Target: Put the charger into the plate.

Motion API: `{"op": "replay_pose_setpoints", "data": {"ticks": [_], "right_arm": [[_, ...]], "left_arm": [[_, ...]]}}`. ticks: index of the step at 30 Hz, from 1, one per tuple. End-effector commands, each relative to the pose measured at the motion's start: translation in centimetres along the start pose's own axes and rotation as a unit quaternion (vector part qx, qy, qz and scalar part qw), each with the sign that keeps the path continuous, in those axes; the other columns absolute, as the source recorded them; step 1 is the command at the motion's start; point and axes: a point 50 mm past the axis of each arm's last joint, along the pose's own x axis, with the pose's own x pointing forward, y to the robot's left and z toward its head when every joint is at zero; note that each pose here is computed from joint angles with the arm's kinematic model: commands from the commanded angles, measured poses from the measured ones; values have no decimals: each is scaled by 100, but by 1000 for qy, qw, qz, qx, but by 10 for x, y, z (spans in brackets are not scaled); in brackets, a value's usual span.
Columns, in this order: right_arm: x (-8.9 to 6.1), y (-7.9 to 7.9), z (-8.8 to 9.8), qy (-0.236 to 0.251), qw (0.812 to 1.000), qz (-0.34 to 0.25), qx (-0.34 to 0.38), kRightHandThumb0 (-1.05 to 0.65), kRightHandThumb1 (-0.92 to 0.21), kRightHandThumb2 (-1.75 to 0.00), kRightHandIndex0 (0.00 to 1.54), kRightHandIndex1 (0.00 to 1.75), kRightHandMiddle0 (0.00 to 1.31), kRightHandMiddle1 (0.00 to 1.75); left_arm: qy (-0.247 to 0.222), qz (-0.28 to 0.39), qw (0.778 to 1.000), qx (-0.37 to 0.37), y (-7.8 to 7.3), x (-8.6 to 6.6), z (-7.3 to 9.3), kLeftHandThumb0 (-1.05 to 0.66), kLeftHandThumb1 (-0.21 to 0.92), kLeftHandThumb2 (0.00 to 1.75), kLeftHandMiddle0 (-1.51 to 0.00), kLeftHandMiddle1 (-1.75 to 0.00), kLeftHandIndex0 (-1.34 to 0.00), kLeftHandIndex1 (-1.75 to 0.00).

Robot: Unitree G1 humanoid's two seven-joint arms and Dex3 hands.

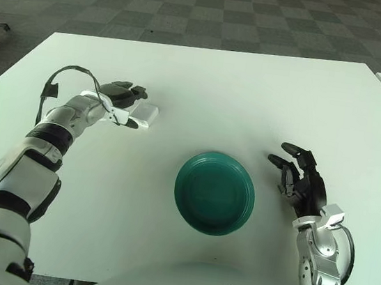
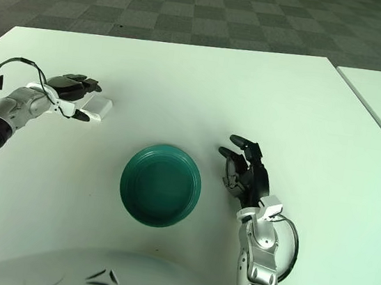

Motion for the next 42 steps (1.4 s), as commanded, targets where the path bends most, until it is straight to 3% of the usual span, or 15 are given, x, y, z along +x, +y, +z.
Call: {"op": "replay_pose_setpoints", "data": {"ticks": [1, 10, 27, 37, 42], "right_arm": [[-19, -6, -29, 82, 996, -23, 14, -57, -75, -73, 39, 79, 8, 106], [-21, -8, -30, 82, 996, -24, 21, -56, -75, -72, 39, 80, 7, 106], [-22, -9, -29, 75, 997, -23, 13, -58, -75, -76, 40, 83, 10, 111], [-22, -10, -28, 75, 997, -24, 10, -59, -74, -75, 40, 83, 11, 112], [-21, -10, -29, 76, 997, -24, 19, -57, -72, -76, 39, 84, 11, 112]], "left_arm": [[-3, 6, 1000, 10, 6, 2, 0, -103, 92, 24, -13, -1, 0, -95], [-8, -7, 1000, 6, 0, 6, 6, -101, 92, 22, -14, -1, 0, -93], [-11, -20, 1000, -6, -14, 13, 16, -99, 92, 23, -18, -2, 0, -105], [-5, -22, 999, -38, -22, 16, 18, -94, 92, 20, -33, -10, -2, -108], [15, -27, 997, -75, -28, 20, 20, -91, 92, 21, -18, -93, -6, -137]]}}
